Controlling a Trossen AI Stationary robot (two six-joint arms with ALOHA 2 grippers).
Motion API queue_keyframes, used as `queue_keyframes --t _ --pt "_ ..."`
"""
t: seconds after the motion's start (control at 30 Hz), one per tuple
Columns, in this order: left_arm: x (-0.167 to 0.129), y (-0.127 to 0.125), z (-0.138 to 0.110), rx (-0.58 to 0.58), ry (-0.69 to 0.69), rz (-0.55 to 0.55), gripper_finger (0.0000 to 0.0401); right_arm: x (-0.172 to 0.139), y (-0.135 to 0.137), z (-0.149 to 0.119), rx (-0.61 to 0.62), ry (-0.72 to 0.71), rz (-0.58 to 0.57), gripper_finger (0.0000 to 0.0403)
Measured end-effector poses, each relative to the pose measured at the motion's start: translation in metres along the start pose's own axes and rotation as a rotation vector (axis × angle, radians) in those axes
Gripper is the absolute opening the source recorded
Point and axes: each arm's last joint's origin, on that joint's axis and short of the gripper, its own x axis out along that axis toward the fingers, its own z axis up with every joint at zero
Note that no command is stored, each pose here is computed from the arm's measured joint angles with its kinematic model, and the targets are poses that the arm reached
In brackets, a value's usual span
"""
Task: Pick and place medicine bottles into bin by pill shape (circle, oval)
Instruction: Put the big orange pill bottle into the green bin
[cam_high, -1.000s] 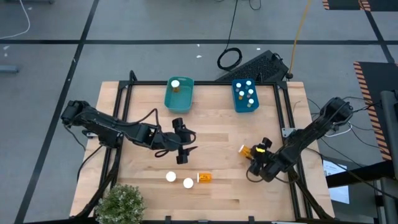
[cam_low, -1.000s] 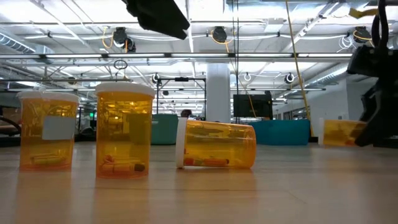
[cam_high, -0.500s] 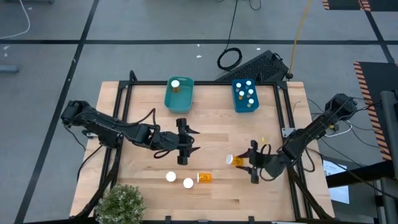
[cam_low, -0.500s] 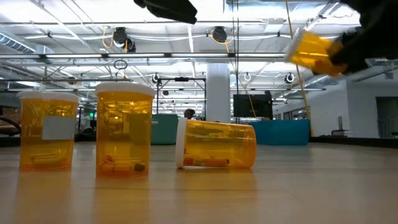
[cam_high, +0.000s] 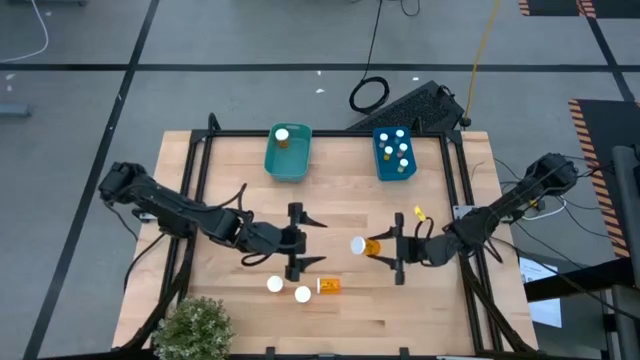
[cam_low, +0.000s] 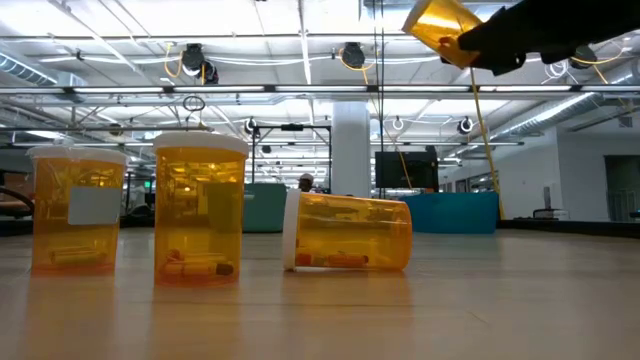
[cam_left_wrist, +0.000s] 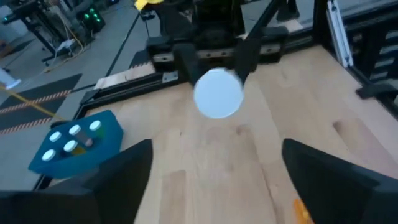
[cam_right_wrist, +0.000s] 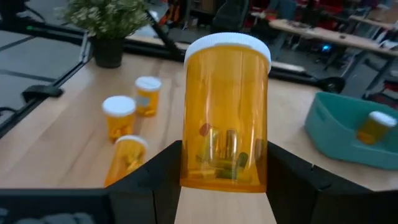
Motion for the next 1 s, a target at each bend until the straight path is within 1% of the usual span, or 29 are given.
queue_keyframes --t 0.07,0.13,0.23,0.33,0.43,0.5,0.7,0.87,1.0 --pt "0.005 -0.002 0.0 -0.015 -0.016 -0.005 0.0386 0.002 -0.003 0.001 0.002 -0.008 -0.014 0.0187" --pt "0.015 -0.005 -0.001 -0.023 -0.051 -0.014 0.0395 0.003 -0.005 0.001 0.008 -0.011 -0.023 0.0187" --pt "0.031 -0.007 -0.004 -0.009 -0.08 0.019 0.0388 0.006 -0.003 -0.001 -0.001 -0.002 -0.024 0.0187" --pt "0.04 -0.003 -0.006 -0.02 -0.1 0.042 0.0382 0.009 -0.001 -0.005 -0.011 0.013 -0.024 0.0187" --pt "0.051 0.003 -0.007 -0.063 -0.104 -0.001 0.0383 0.012 0.0 -0.007 -0.015 0.02 -0.026 0.0187" --pt "0.059 0.004 -0.012 -0.076 -0.081 -0.02 0.0383 0.013 0.0 -0.008 -0.015 0.021 -0.029 0.0187" --pt "0.082 0.003 -0.021 -0.067 -0.051 -0.017 0.0383 0.016 0.002 -0.01 -0.014 0.02 -0.031 0.0187" --pt "0.091 0.001 -0.02 -0.058 -0.058 -0.035 0.0383 0.016 0.002 -0.009 -0.011 0.015 -0.032 0.0187" --pt "0.096 -0.001 -0.022 -0.078 -0.046 -0.041 0.0379 0.016 0.001 -0.009 -0.004 0.012 -0.035 0.0187"
